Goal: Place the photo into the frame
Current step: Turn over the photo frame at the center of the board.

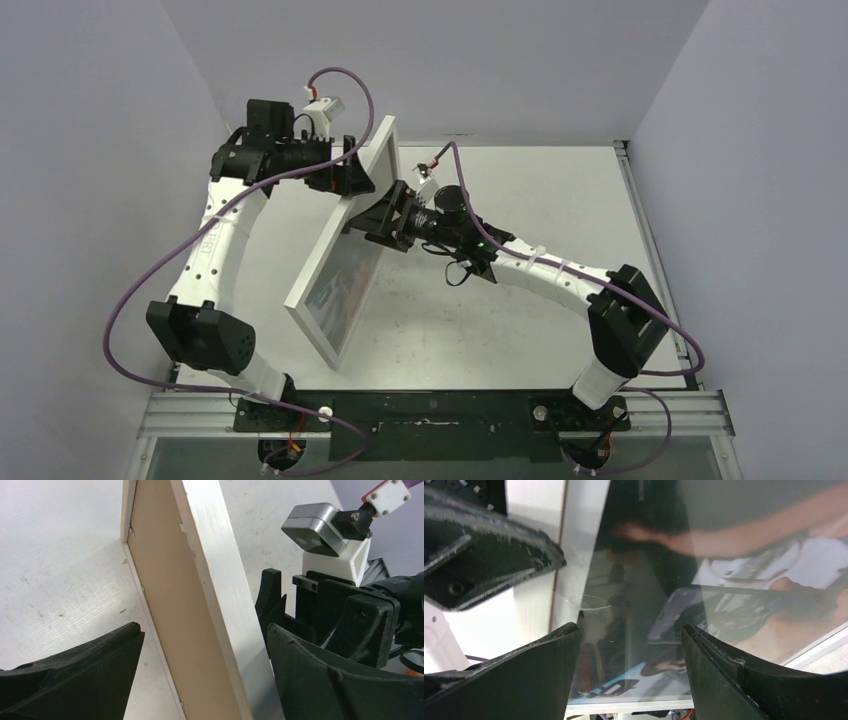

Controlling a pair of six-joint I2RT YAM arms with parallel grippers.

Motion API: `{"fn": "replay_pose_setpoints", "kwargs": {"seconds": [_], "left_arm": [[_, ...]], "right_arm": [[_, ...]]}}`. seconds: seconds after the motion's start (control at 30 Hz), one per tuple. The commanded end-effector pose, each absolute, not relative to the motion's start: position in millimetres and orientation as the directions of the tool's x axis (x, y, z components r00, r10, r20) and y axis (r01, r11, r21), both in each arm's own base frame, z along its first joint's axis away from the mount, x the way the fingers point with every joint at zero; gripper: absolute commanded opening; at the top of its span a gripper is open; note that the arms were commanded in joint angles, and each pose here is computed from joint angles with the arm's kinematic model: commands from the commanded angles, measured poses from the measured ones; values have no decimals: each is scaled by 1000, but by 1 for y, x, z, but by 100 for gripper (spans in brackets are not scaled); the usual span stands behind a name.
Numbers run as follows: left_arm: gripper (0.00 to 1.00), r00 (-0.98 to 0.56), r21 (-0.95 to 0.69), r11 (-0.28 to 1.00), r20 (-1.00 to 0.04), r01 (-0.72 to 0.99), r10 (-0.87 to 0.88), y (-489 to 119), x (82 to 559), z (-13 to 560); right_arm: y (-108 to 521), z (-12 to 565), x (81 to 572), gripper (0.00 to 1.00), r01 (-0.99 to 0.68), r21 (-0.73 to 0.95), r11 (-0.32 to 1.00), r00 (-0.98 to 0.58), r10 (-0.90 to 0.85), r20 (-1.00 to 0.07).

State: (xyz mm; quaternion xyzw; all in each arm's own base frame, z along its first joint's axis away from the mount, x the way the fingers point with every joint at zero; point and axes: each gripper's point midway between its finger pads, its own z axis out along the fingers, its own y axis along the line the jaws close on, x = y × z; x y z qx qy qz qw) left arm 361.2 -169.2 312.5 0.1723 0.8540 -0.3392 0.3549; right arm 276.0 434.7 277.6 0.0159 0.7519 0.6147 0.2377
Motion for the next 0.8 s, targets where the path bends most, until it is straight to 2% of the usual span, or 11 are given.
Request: {"fn": "replay_pose_setpoints", "kwargs": {"seconds": [0.0, 0.17, 0.27, 0.37, 0.57, 0.77], "left_arm": [[91, -635, -307, 775, -757, 552, 153, -159, 364, 310], [77, -650, -300, 797, -745, 524, 147, -150, 367, 305], [65, -653, -308, 811, -749, 498, 117, -138, 374, 309], [52, -656, -304, 835, -750, 458, 87, -120, 383, 308], [33, -638, -236, 886, -765, 400, 84, -88, 400, 294], [26, -668, -261, 885, -740, 387, 73, -80, 415, 264]], "right_arm": [[437, 282, 283, 73, -283, 937, 203, -879, 337, -338], [437, 279, 282, 73, -282, 937, 204, -881, 332, -337], [426, 274, 284, 73, -274, 935, 223, -876, 344, -339], [409, 261, 287, 74, -251, 936, 248, -872, 362, -329], [381, 225, 292, 74, -197, 930, 310, -870, 382, -312], [360, 164, 292, 74, -99, 907, 410, -887, 377, -267]]}}
